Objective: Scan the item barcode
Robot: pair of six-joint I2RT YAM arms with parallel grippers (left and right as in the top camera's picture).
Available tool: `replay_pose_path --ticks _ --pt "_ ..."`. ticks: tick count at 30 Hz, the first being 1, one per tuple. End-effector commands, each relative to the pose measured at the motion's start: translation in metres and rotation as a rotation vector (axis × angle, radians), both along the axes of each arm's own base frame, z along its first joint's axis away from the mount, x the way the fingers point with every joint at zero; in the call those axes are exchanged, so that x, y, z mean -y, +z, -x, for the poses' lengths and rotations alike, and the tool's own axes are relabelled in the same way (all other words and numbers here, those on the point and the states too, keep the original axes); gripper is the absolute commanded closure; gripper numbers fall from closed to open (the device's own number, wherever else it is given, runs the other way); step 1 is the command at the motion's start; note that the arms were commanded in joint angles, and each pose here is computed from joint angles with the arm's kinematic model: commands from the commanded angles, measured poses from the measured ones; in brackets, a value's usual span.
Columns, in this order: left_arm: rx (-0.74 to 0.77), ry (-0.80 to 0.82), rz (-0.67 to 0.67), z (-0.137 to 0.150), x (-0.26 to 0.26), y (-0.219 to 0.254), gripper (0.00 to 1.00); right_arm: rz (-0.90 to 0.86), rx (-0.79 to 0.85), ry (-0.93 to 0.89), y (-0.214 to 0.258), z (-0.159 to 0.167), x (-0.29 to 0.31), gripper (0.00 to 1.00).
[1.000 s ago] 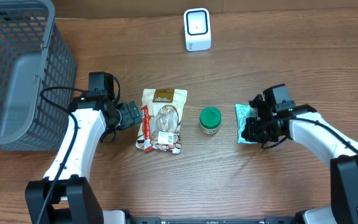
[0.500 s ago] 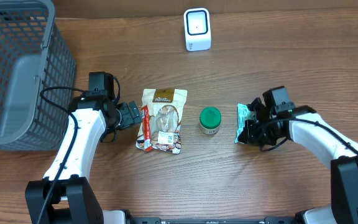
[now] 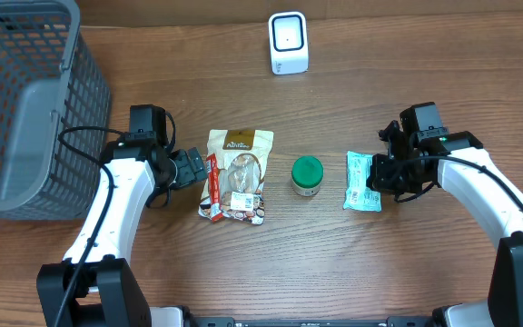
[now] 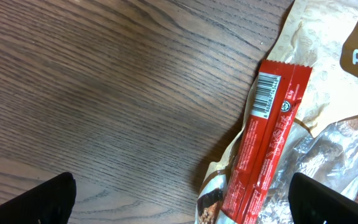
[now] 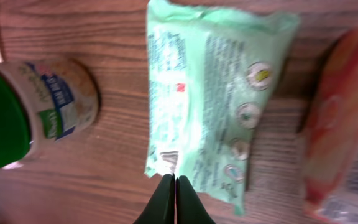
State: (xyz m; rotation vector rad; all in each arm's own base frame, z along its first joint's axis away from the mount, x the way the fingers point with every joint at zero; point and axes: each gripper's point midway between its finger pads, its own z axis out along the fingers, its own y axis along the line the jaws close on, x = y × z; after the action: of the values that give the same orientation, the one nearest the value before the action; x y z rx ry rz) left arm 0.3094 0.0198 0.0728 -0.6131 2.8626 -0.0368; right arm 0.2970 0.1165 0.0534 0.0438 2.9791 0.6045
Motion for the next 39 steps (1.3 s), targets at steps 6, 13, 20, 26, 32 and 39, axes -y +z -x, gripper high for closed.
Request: replay_pose_path --ticks 6,13,20,26,32,39 --pt "0.021 0.007 -0.001 -0.005 0.000 0.006 0.00 0.061 0.021 -0.009 -0.027 0.006 0.012 0.96" --pt "0.020 0.007 -0.002 -0.005 0.000 0.006 0.00 0.090 0.003 -0.034 -0.048 0.016 0.019 0.96" --pt "0.021 0.007 -0.001 -0.005 0.000 0.006 0.00 0.061 0.010 -0.029 -0.039 0.011 0.014 0.96" --pt "0.021 0.006 -0.002 -0.005 0.000 0.006 0.00 0.018 0.026 -0.020 0.001 -0.011 0.003 0.96" --pt "0.021 0.006 -0.001 -0.005 0.000 0.006 0.00 0.133 0.138 -0.052 0.012 -0.041 0.021 0.96" --pt "0.020 0.006 -0.001 -0.005 0.000 0.006 0.00 0.159 0.158 -0.062 0.001 -0.043 0.026 0.96"
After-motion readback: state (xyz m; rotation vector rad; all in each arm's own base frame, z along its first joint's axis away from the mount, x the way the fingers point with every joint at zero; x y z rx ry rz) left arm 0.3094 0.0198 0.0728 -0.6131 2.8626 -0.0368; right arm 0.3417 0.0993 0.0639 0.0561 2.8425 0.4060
